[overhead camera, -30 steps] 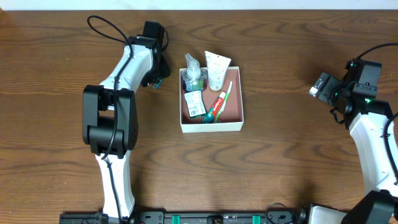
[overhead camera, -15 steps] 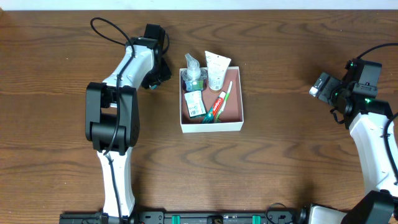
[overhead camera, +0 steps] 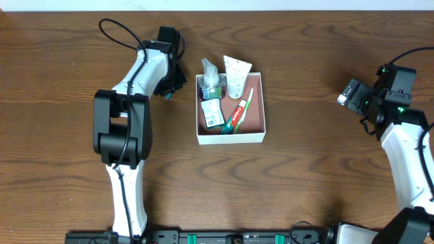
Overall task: Pack container
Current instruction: 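Close the left gripper on the blue razor handle and lift it, then carry the blue razor over the box with the left gripper, then lower the razor into the box and open the left gripper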
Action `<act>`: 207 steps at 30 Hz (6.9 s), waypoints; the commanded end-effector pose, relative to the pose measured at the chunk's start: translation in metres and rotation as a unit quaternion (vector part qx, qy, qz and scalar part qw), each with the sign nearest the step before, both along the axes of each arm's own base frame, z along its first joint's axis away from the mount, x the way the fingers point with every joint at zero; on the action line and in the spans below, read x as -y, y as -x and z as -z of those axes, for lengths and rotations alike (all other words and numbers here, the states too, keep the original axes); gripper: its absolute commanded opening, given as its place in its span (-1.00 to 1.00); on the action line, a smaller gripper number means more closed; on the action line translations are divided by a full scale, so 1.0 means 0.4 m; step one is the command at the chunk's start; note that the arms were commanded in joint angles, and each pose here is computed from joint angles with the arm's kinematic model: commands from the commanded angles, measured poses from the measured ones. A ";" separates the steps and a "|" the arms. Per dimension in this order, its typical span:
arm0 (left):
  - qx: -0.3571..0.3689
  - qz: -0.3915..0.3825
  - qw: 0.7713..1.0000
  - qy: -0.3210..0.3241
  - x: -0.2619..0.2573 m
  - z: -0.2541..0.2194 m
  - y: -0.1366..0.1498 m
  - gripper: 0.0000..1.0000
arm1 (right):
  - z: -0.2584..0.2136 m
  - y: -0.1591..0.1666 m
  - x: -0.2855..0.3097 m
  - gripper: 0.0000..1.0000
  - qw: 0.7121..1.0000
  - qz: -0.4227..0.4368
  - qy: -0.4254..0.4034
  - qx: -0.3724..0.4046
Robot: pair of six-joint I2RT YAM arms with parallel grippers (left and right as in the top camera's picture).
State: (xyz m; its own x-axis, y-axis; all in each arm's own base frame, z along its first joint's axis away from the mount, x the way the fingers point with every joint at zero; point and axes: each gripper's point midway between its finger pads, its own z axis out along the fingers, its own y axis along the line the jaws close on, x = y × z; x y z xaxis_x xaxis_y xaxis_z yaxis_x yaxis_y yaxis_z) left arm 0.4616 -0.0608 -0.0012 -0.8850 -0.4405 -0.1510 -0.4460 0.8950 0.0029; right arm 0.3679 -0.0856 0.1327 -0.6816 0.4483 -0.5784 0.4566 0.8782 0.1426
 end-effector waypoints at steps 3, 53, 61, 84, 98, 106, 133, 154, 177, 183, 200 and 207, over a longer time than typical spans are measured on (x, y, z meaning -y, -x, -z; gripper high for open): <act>-0.050 -0.003 0.999 -0.007 -0.008 0.074 0.047 -0.49 | -0.026 -0.003 0.014 0.98 1.000 0.005 0.009 0.011; -0.003 0.117 0.992 -0.042 -0.132 -0.131 0.032 -0.27 | -0.026 -0.003 0.014 0.98 1.000 0.005 0.009 0.011; -0.015 0.144 0.989 0.003 -0.115 -0.079 0.031 -0.28 | -0.026 -0.003 0.014 0.98 1.000 0.005 0.009 0.011; -0.033 0.198 0.979 0.022 -0.074 -0.016 0.047 -0.27 | -0.026 -0.003 0.014 0.98 1.000 0.005 0.009 0.011; -0.052 0.204 0.977 0.024 -0.061 0.039 0.055 -0.28 | -0.026 -0.003 0.014 0.99 1.000 0.005 0.009 0.011; -0.064 0.203 0.977 0.026 -0.061 0.065 0.063 -0.70 | -0.026 -0.003 0.014 0.99 1.000 0.005 0.009 0.011; 0.093 0.225 0.962 0.124 0.055 -0.369 0.046 -0.88 | -0.026 -0.003 0.014 0.99 1.000 0.005 0.009 0.011; 0.255 0.273 0.922 0.101 0.441 -0.681 0.202 -0.88 | -0.026 -0.003 0.014 0.99 1.000 0.005 0.009 0.011; 0.185 0.330 0.923 -0.067 0.597 -0.399 0.228 -0.88 | -0.026 -0.003 0.014 0.98 1.000 0.005 0.009 0.011; 0.189 0.331 0.923 -0.061 0.607 -0.396 0.224 -0.46 | -0.026 -0.003 0.014 0.98 1.000 0.005 0.009 0.011; 0.213 0.325 0.920 -0.050 0.548 -0.539 0.278 0.32 | -0.026 -0.003 0.014 0.98 1.000 0.005 0.009 0.011; 0.238 0.313 0.917 -0.064 0.422 -0.699 0.371 0.95 | -0.026 -0.003 0.014 0.98 1.000 0.005 0.009 0.011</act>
State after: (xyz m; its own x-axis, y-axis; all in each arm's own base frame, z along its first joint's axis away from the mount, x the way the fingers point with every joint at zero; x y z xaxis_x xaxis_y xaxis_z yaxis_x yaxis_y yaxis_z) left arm 0.3224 -0.2518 0.2449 -0.8123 0.2077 -0.5450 0.2102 0.9759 0.0585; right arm 0.3679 -0.0856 0.1328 -0.6816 0.4483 -0.5784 0.4566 0.8782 0.1426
